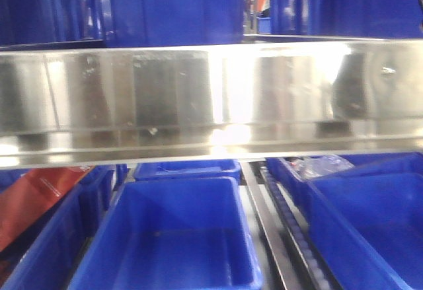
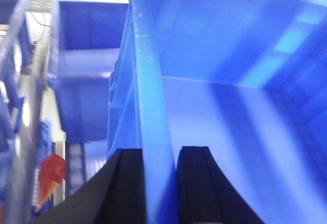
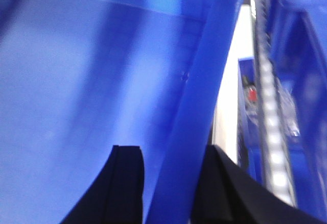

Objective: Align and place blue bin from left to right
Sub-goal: 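Push the held bin forward onto the upper shelf rollers with both grippers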

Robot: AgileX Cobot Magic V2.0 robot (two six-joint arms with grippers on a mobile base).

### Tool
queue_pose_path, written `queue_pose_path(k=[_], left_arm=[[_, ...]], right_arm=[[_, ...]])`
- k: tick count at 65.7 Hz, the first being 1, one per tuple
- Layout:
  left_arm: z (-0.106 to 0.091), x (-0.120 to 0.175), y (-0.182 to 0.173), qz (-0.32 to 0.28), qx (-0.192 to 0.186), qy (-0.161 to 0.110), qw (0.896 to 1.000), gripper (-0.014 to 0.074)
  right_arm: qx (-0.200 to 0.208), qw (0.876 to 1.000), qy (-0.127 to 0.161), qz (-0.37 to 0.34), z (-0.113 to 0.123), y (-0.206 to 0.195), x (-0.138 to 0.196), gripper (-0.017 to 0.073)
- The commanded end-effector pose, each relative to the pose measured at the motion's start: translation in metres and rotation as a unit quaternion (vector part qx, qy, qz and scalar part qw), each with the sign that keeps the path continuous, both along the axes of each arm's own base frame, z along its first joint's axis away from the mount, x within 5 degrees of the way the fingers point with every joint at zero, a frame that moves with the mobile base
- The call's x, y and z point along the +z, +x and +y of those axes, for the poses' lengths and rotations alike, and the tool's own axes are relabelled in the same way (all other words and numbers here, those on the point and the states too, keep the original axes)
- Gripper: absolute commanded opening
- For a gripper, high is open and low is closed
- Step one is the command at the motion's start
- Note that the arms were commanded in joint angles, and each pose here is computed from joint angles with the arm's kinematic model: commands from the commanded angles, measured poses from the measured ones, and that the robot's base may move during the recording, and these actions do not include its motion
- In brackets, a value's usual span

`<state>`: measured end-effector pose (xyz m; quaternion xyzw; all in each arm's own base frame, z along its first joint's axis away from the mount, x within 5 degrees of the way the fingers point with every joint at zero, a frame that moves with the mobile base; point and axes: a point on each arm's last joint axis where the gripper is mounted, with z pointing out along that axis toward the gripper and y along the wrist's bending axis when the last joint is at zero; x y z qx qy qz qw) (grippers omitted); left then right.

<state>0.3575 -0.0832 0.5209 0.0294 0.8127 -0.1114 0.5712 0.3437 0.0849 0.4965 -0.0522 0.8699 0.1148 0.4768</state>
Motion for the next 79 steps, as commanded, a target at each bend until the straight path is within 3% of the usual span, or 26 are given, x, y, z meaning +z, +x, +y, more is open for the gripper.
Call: queue_pose_path(k=[1,79], left_arm=[[0.0004,0.0387,-0.0064,-0.163,-0.003,-0.027,0.986,-0.0111],[0.0004,0.0387,-0.0064,-0.163,-0.003,-0.027,0.986,-0.0111]], right_arm=[[0.011,0.998,0.005,-0.069,-0.0003,-0.0106,0.0230,-0.0070],[0.011,0.998,0.005,-0.069,-0.0003,-0.0106,0.0230,-0.0070]])
